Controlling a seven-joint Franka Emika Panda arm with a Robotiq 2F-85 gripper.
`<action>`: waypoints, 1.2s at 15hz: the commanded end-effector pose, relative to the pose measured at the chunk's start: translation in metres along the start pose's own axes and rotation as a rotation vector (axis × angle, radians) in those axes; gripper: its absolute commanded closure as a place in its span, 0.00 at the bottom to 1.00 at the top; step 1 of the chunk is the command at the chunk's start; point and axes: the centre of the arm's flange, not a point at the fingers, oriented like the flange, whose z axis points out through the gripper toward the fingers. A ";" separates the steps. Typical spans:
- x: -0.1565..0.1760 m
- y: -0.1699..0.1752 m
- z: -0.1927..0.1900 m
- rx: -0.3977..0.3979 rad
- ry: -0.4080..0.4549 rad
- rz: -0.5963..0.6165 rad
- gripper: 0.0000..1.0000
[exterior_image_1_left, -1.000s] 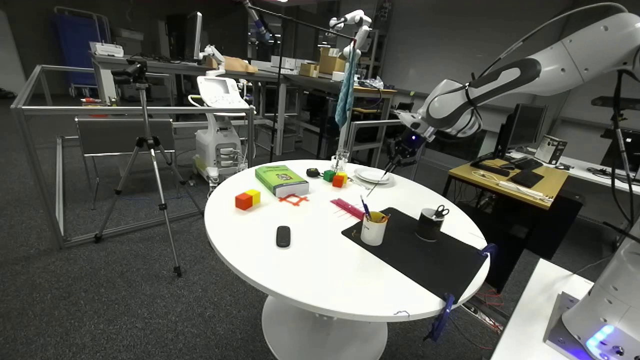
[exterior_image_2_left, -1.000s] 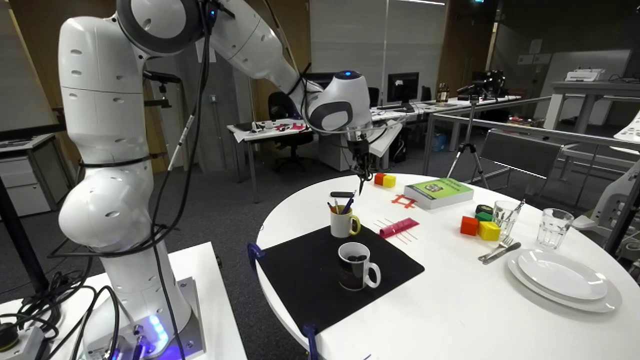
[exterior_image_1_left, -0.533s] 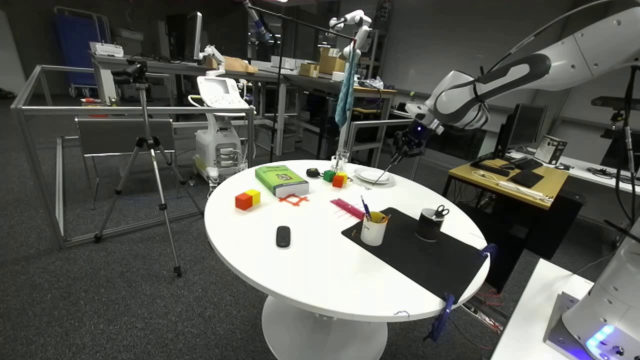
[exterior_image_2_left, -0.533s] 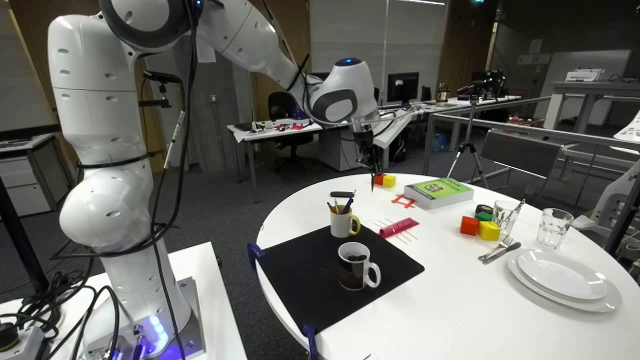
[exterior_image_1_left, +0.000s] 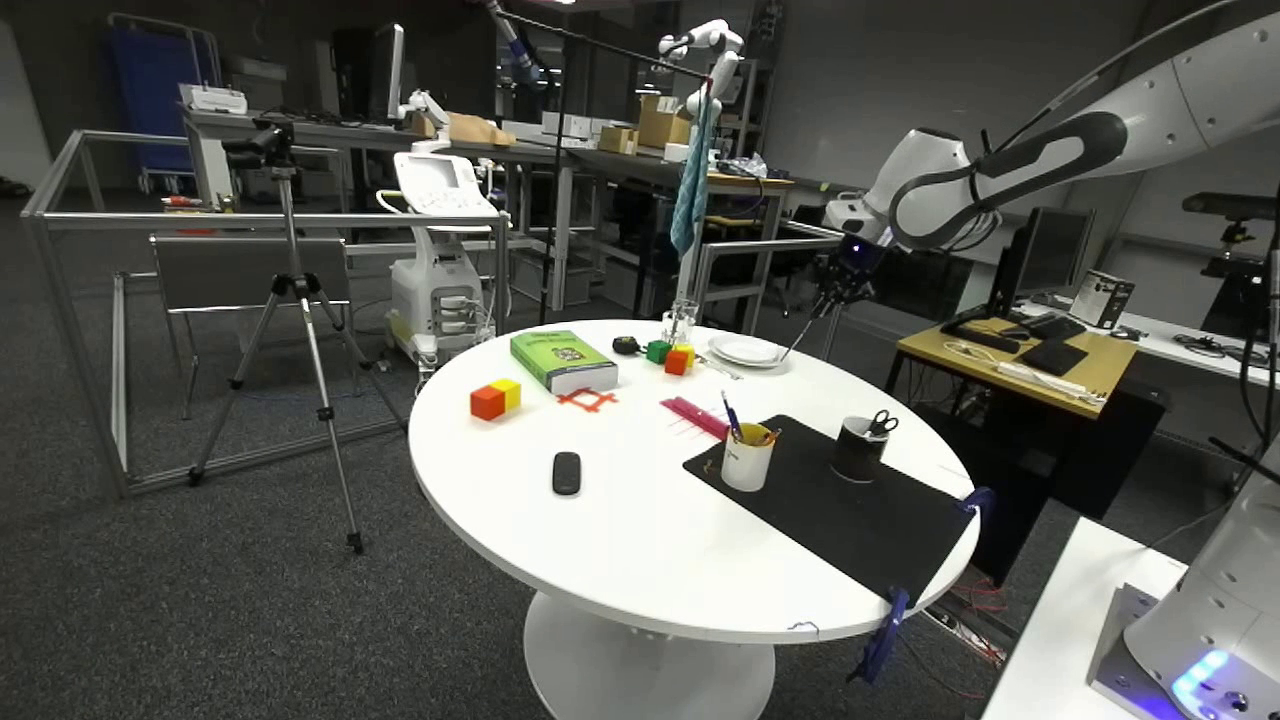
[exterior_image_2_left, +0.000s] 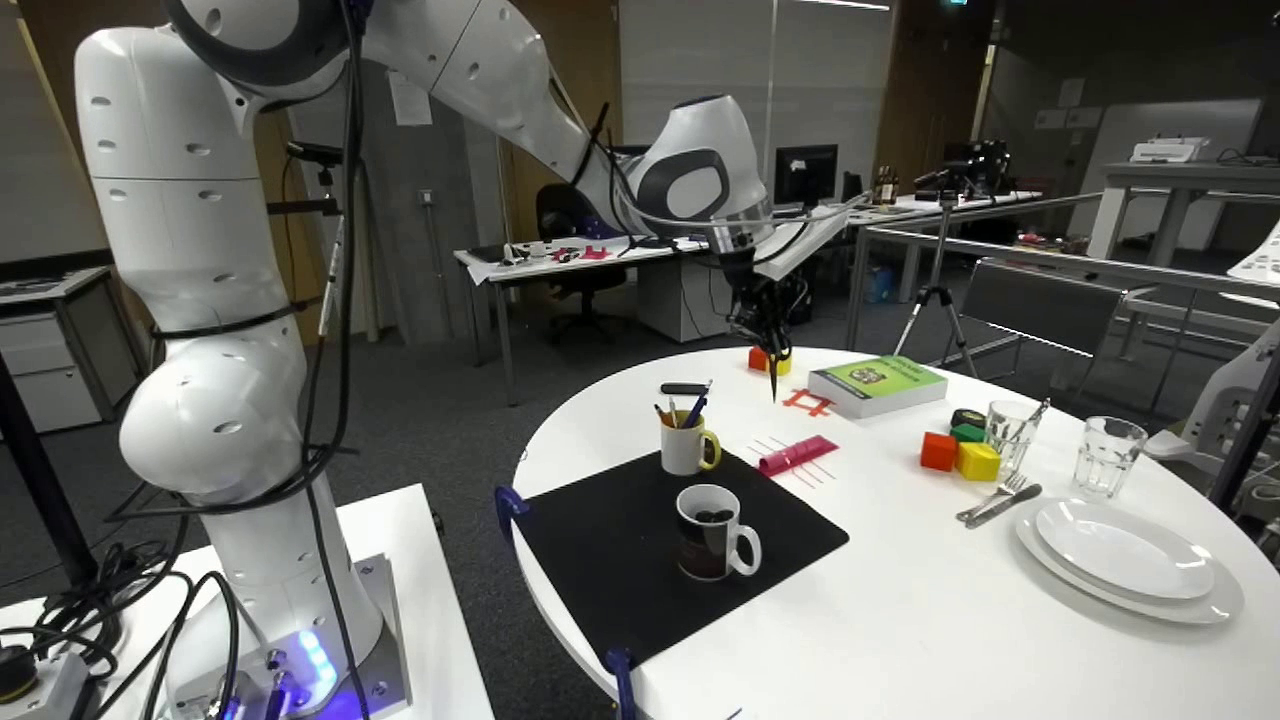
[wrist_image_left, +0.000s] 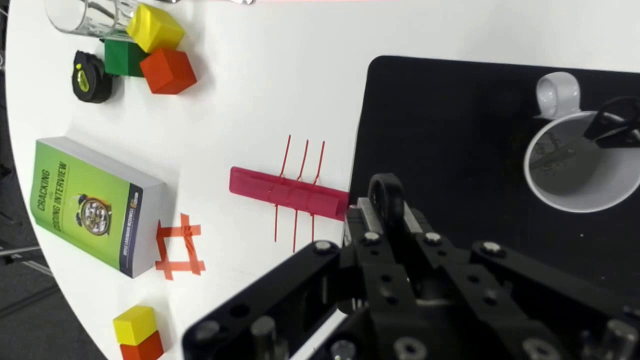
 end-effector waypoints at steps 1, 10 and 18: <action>-0.007 -0.010 -0.027 0.067 -0.040 0.026 0.97; -0.019 -0.055 -0.050 0.182 -0.126 0.082 0.97; -0.008 -0.105 -0.027 0.255 -0.158 0.085 0.97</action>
